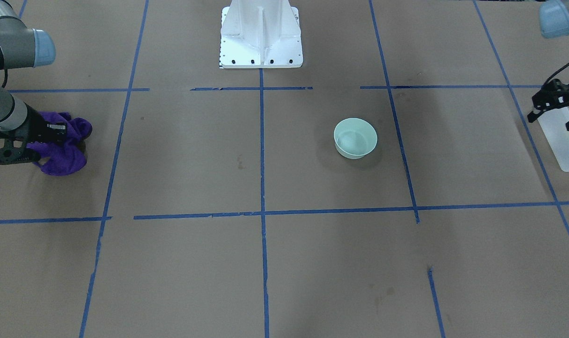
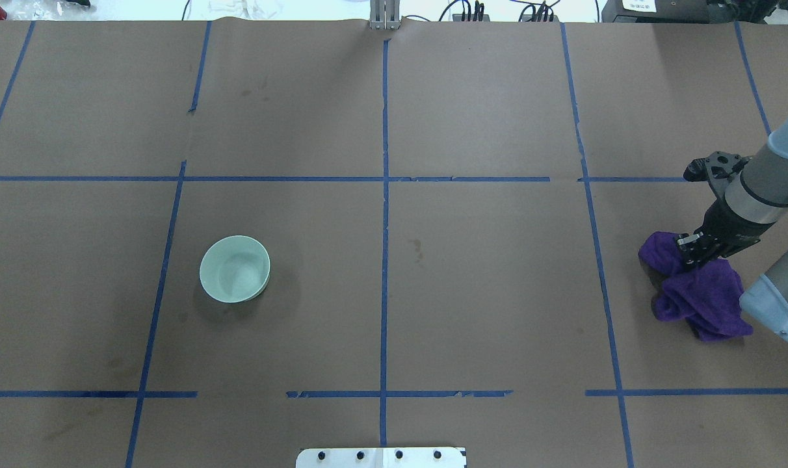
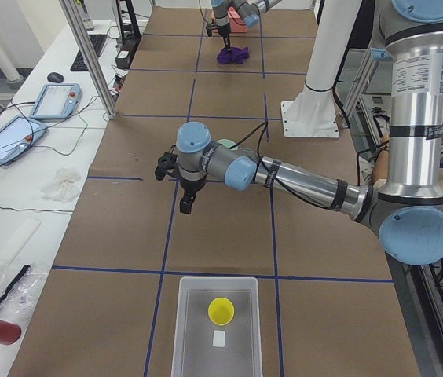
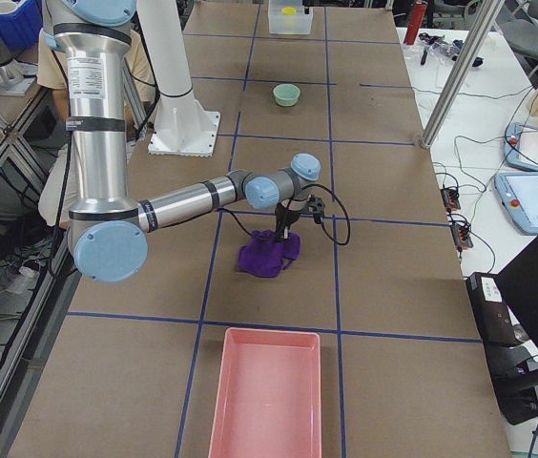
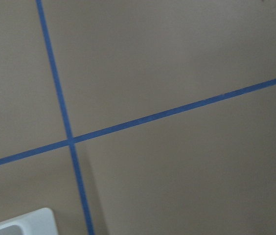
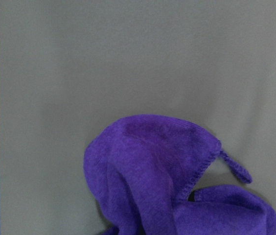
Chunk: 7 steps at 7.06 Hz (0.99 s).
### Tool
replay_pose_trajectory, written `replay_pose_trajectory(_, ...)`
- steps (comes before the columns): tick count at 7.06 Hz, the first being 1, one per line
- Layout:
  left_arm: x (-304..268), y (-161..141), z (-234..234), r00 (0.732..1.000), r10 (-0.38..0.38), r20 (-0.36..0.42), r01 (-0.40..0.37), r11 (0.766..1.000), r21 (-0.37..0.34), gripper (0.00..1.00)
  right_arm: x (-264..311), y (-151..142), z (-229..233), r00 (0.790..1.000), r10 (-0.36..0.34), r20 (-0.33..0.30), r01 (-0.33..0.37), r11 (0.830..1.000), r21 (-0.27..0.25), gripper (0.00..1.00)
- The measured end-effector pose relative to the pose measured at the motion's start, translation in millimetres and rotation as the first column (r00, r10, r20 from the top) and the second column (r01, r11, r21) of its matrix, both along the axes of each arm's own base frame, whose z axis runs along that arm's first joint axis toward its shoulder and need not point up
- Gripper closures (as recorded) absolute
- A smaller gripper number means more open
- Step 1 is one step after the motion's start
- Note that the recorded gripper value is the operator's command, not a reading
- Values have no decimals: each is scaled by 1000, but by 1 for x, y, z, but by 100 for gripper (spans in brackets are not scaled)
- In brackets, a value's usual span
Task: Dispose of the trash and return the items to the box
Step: 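Grasp the purple cloth with the right gripper while the left arm reaches toward the bowl, then lift the cloth into the pink bin while the left gripper lowers to the green bowl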
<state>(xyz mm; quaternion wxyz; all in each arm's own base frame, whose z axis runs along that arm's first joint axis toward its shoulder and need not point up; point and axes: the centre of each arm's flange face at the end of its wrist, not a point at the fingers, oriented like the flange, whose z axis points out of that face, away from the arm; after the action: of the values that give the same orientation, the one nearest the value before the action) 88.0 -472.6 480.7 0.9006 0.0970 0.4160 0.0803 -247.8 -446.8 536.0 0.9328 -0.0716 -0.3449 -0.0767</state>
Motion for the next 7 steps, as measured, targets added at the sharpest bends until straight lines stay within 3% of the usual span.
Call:
replay_pose_trajectory(3,107,30,-44,997,-40,-60,32,991,-127,1,82,-4,-33,990,136,43,-138,990,43,100)
replay_pose_trajectory(5,195,39,-73,994,-72,-78,54,975,-217,2,179,7,-66,954,286,92,-294,950,104,100)
replay_pose_trajectory(7,265,30,-86,994,-94,-61,75,961,-267,3,286,17,-57,940,324,109,-339,924,177,100)
